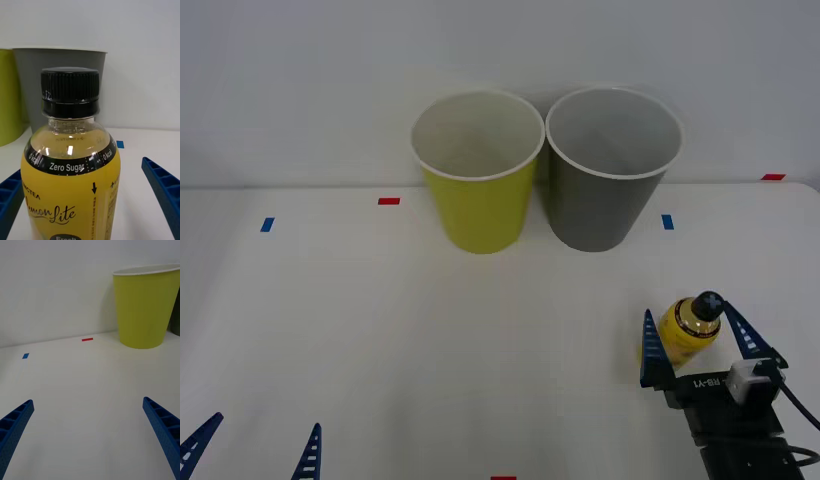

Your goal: Put cans in the gray bin and PET bottles in the light green bin.

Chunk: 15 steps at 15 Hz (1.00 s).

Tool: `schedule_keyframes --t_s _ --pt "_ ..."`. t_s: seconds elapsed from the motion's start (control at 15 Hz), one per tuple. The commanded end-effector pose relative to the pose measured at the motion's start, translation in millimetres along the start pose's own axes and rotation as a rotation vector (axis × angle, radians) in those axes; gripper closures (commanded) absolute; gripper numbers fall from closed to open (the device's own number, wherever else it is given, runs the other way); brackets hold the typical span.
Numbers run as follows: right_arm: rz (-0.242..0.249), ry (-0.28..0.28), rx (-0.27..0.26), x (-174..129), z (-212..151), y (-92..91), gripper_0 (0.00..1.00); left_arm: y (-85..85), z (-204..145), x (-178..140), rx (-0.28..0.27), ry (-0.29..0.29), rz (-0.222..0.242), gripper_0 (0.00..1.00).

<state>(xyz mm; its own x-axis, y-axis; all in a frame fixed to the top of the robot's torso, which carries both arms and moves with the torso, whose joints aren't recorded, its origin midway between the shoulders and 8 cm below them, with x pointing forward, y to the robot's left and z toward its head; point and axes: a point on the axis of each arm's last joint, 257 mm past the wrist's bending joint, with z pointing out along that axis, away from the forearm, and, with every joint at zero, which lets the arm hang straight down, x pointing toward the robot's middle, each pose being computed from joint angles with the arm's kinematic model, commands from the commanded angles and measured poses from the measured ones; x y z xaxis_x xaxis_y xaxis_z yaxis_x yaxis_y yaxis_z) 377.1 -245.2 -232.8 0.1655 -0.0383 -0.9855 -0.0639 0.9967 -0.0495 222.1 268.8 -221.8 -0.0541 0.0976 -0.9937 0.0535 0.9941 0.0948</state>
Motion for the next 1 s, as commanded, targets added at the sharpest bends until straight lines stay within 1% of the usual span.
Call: schedule_keyframes --t_s 0.07,0.2,0.4,0.6,0.67,0.73,0.87,1.0 --pt "0.015 0.002 0.003 0 0 0.1 0.91 0.0 0 0 0.0 0.0 0.0 0.0" --pt "0.021 0.002 0.007 0 0 -0.6 0.94 0.0 0 0 0.0 0.0 0.0 0.0" --pt "0.024 0.005 0.006 1 -1 0.4 0.95 0.0 0 0 0.0 0.0 0.0 0.0" --pt "0.028 -0.008 0.016 -4 -2 -0.8 0.96 0.0 0 0 0.0 0.0 0.0 0.0" --pt "0.036 -0.014 0.019 -8 -3 0.2 0.96 0.0 0 0 0.0 0.0 0.0 0.0" --pt "0.056 -0.013 0.025 -14 -3 1.1 0.97 0.0 0 0 0.0 0.0 0.0 0.0" --pt "0.082 0.01 0.012 -31 0 5.2 0.98 0.0 0 0 0.0 0.0 0.0 0.0" --pt "0.087 0.015 0.002 -49 7 6.1 0.98 0.0 0 0 0.0 0.0 0.0 0.0"
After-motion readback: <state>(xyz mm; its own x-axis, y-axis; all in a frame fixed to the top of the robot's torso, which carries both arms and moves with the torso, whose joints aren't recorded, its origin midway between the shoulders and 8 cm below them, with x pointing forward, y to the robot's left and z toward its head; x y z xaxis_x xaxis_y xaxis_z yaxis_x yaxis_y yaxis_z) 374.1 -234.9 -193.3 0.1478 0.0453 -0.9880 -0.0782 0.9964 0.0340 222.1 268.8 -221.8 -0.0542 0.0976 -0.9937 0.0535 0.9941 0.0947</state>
